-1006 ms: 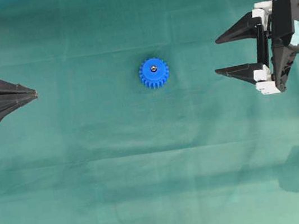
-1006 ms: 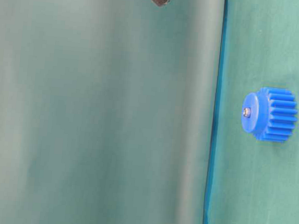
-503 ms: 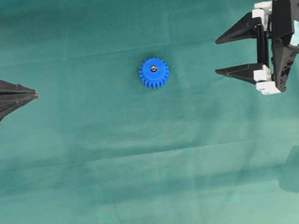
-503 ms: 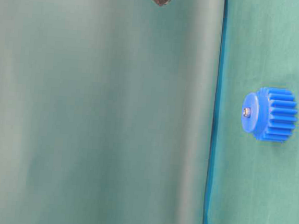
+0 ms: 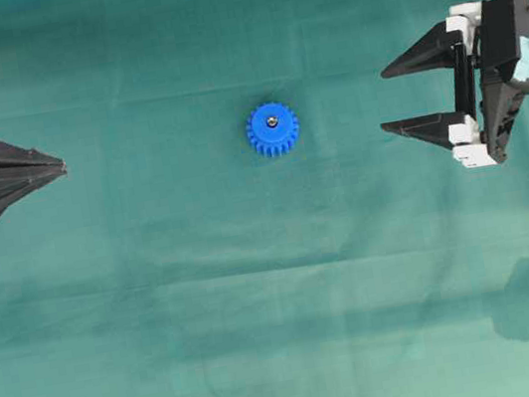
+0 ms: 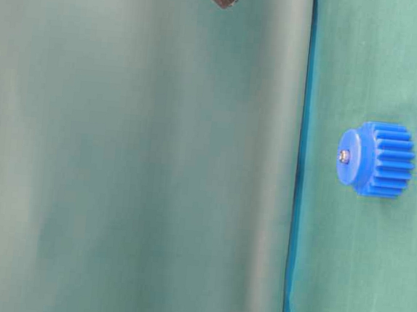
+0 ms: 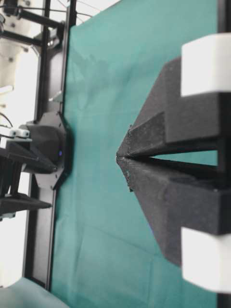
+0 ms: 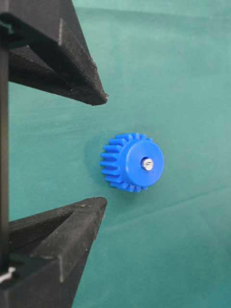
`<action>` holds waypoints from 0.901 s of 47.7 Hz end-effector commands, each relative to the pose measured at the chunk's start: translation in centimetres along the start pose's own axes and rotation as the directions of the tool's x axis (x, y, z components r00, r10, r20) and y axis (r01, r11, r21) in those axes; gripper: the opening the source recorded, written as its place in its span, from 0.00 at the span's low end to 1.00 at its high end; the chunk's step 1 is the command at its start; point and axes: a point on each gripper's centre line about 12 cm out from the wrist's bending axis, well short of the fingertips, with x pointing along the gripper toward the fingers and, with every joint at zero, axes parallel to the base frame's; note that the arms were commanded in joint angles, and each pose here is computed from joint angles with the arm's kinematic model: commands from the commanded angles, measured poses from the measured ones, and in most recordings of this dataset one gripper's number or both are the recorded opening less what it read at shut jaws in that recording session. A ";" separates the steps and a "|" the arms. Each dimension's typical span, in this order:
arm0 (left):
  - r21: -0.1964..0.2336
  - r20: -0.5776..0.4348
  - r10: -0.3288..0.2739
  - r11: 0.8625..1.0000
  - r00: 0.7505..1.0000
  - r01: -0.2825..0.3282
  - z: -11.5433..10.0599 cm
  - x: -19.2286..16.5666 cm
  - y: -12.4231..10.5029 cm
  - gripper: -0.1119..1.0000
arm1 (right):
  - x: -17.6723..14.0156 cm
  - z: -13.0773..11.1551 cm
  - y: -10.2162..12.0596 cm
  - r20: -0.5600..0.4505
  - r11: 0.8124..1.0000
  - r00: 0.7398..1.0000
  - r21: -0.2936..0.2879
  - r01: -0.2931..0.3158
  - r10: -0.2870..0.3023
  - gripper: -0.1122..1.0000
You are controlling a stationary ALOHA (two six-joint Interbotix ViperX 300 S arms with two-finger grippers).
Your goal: Insert the shaft placed at a random location into the center hole of the small gear at another random location.
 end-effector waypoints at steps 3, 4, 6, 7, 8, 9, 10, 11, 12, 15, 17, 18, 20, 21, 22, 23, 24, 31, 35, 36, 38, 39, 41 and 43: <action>-0.002 0.012 0.002 1.000 1.000 -0.002 0.4 0.1 0.0 0.10 | -0.1 0.6 0.1 0.020 1.000 1.000 0.001 -0.004 0.004 0.81; -0.002 0.011 0.002 1.000 1.000 -0.002 0.4 0.1 0.0 0.10 | -0.1 0.6 0.1 0.020 1.000 1.000 0.001 -0.004 0.004 0.81; -0.002 0.012 0.002 1.000 1.000 -0.002 0.4 0.1 0.0 0.10 | -0.1 0.6 0.1 0.020 1.000 1.000 0.001 -0.004 0.004 0.81; -0.002 0.011 0.002 1.000 1.000 -0.002 0.4 0.1 0.0 0.10 | -0.1 0.6 0.1 0.021 1.000 1.000 0.001 -0.004 0.004 0.81; -0.002 0.012 0.002 1.000 1.000 -0.002 0.4 0.1 0.0 0.10 | -0.1 0.6 0.1 0.020 1.000 1.000 0.001 -0.004 0.004 0.81; -0.003 0.012 0.002 1.000 1.000 -0.001 0.4 0.1 0.0 0.10 | -0.1 0.6 0.1 0.020 1.000 1.000 0.001 -0.004 0.004 0.81; -0.003 0.009 0.002 1.000 1.000 -0.002 0.4 0.1 0.0 0.10 | -0.1 0.6 0.1 0.020 1.000 1.000 0.001 -0.004 0.004 0.81; -0.002 0.011 0.002 1.000 1.000 -0.002 0.4 0.1 0.0 0.10 | -0.1 0.6 0.1 0.020 1.000 1.000 0.001 -0.004 0.004 0.81; -0.002 0.011 0.002 1.000 1.000 -0.002 0.4 0.1 0.0 0.10 | -0.1 0.6 0.1 0.021 1.000 1.000 0.001 -0.004 0.004 0.81; -0.002 0.012 0.002 1.000 1.000 -0.002 0.4 0.1 0.0 0.10 | -0.1 0.6 0.1 0.020 1.000 1.000 0.001 -0.004 0.004 0.81; -0.002 0.009 0.002 1.000 1.000 -0.002 0.4 0.1 0.0 0.10 | -0.1 0.6 0.1 0.020 1.000 1.000 0.001 -0.004 0.004 0.81; -0.002 0.006 0.002 1.000 1.000 -0.002 0.3 0.1 0.0 0.10 | -0.1 0.6 0.1 0.020 1.000 1.000 0.001 -0.004 0.004 0.81; -0.002 0.005 0.002 1.000 1.000 -0.002 0.3 0.1 0.0 0.10 | -0.1 0.6 0.1 0.021 1.000 1.000 0.002 -0.003 0.003 0.81; -0.002 0.003 0.002 1.000 1.000 -0.002 0.3 0.1 0.0 0.10 | -0.1 0.6 0.1 0.021 1.000 1.000 0.001 -0.004 0.004 0.81; -0.002 0.002 0.002 1.000 1.000 -0.002 0.3 0.1 0.0 0.10 | -0.1 0.6 0.1 0.021 1.000 1.000 0.001 -0.004 0.004 0.81; 0.000 0.002 0.001 1.000 1.000 -0.001 0.3 0.1 0.0 0.10 | -0.1 0.6 0.1 0.021 1.000 1.000 0.001 -0.004 0.004 0.81; -0.002 0.002 0.002 1.000 1.000 -0.002 0.3 0.1 0.0 0.10 | -0.1 0.6 0.1 0.020 1.000 1.000 0.001 -0.004 0.004 0.81; -0.002 -0.001 0.002 1.000 1.000 -0.002 0.2 0.1 0.0 0.10 | -0.1 0.6 0.1 0.020 1.000 1.000 0.001 -0.004 0.004 0.81; 0.000 0.000 0.002 1.000 1.000 -0.002 0.2 0.1 0.0 0.10 | -0.1 0.6 0.1 0.018 1.000 1.000 0.001 -0.004 0.004 0.81; 0.000 0.000 0.002 1.000 1.000 -0.002 0.2 0.1 0.0 0.10 | -0.1 0.7 0.1 0.023 1.000 1.000 0.001 -0.004 0.004 0.81; 0.000 -0.001 0.002 1.000 1.000 -0.002 0.2 0.1 0.0 0.10 | -0.1 0.6 0.1 0.020 1.000 1.000 0.001 -0.004 0.004 0.81; 0.000 0.000 0.002 1.000 1.000 -0.002 0.2 0.1 0.0 0.10 | -0.1 0.6 0.1 0.020 1.000 1.000 0.001 -0.004 0.004 0.81; 0.000 -0.001 0.002 1.000 1.000 -0.002 0.2 0.1 0.0 0.10 | -0.1 0.6 0.1 0.019 1.000 1.000 0.001 -0.004 0.004 0.81; -0.002 -0.001 0.002 1.000 1.000 -0.002 0.2 0.1 0.0 0.10 | -0.1 0.6 0.1 0.020 1.000 1.000 0.001 -0.004 0.004 0.81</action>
